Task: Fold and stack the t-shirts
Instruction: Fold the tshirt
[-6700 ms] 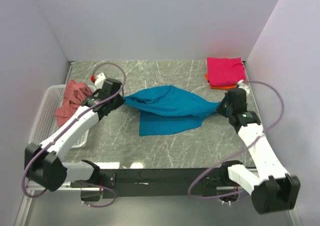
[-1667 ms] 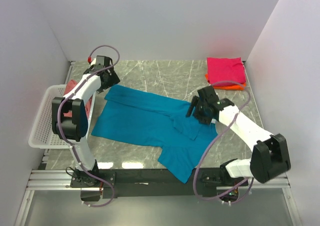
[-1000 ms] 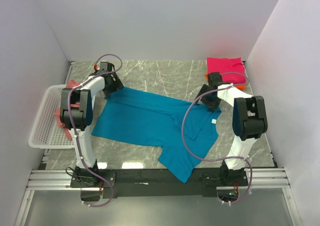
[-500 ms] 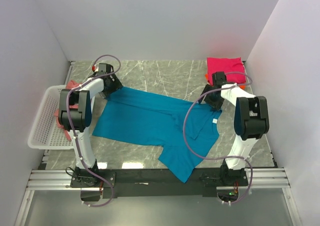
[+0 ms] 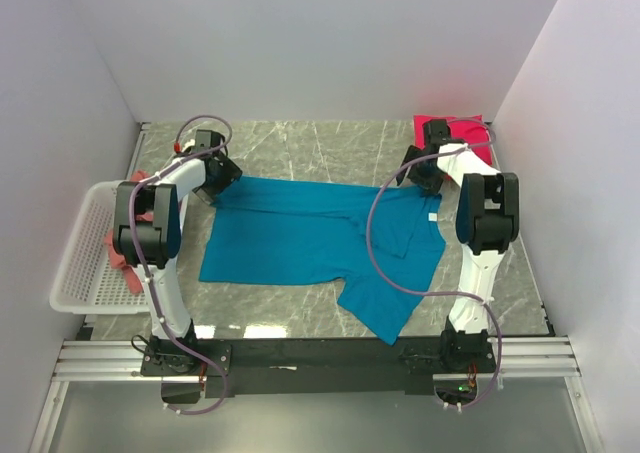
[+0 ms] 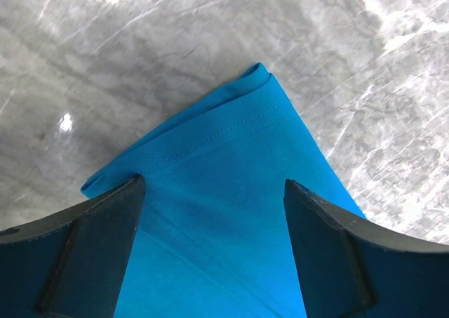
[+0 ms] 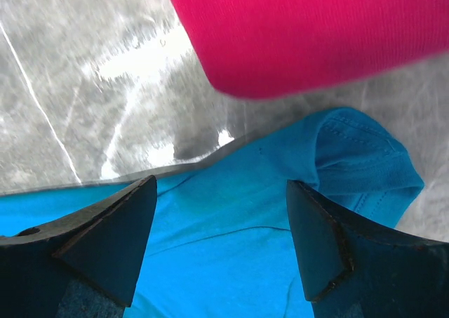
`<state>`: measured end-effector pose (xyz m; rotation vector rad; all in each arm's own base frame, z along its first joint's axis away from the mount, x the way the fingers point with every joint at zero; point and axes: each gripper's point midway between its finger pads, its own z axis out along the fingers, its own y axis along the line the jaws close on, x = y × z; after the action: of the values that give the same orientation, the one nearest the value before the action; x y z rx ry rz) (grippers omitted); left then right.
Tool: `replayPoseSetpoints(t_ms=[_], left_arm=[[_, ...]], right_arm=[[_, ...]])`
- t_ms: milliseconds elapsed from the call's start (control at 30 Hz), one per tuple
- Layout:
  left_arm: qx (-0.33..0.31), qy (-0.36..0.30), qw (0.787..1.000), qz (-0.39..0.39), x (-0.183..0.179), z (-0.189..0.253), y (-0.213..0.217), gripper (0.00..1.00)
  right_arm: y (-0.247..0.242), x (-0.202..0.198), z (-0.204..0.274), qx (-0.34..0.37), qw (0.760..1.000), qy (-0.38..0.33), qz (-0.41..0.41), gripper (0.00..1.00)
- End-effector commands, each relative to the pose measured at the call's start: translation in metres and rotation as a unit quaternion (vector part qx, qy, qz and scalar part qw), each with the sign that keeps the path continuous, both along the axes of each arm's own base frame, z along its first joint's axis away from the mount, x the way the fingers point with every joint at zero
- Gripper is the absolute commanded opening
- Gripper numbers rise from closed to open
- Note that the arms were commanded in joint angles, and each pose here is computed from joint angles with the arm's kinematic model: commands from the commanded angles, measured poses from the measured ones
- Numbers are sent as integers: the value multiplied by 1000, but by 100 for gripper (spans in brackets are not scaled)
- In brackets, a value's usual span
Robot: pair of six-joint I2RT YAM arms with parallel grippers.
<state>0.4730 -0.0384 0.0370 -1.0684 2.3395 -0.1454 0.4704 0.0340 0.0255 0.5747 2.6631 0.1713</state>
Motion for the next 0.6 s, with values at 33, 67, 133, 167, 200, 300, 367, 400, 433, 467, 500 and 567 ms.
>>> replayPoseSetpoints(t_ms=[33, 67, 133, 167, 200, 300, 367, 400, 433, 467, 500, 567], left_arm=[[-1, 21, 999, 28, -16, 4, 9, 87], [4, 18, 1000, 23, -14, 7, 10, 87], [17, 8, 1000, 17, -8, 21, 9, 87], [24, 1, 1000, 16, -4, 27, 10, 87], [27, -11, 999, 13, 3, 39, 10, 87], [35, -40, 999, -2, 14, 71, 6, 88], [44, -60, 997, -8, 20, 91, 3, 90], [45, -70, 996, -14, 21, 102, -1, 91], [46, -76, 996, -18, 21, 110, -4, 92], [50, -79, 995, -25, 20, 118, -8, 94], [57, -87, 994, -30, 16, 129, -14, 95], [65, -83, 994, -34, 6, 133, -21, 99]], right_arm=[[-11, 6, -5, -10, 1000, 5, 11, 81], [-11, 9, -1, -8, 1000, -3, 11, 81], [-11, 16, 16, -13, 1000, -23, 16, 81], [-12, 18, 23, -17, 999, -30, 17, 81], [-13, 21, 37, -18, 999, -43, 18, 81], [-10, 26, 70, -15, 996, -79, 26, 81], [-7, 23, 92, -7, 994, -102, 32, 81], [-5, 21, 99, -4, 994, -109, 32, 81], [-3, 20, 106, -1, 992, -121, 32, 81], [0, 11, 115, 5, 991, -129, 35, 81], [2, 7, 119, 9, 990, -135, 36, 81], [5, -11, 128, 15, 989, -146, 30, 81]])
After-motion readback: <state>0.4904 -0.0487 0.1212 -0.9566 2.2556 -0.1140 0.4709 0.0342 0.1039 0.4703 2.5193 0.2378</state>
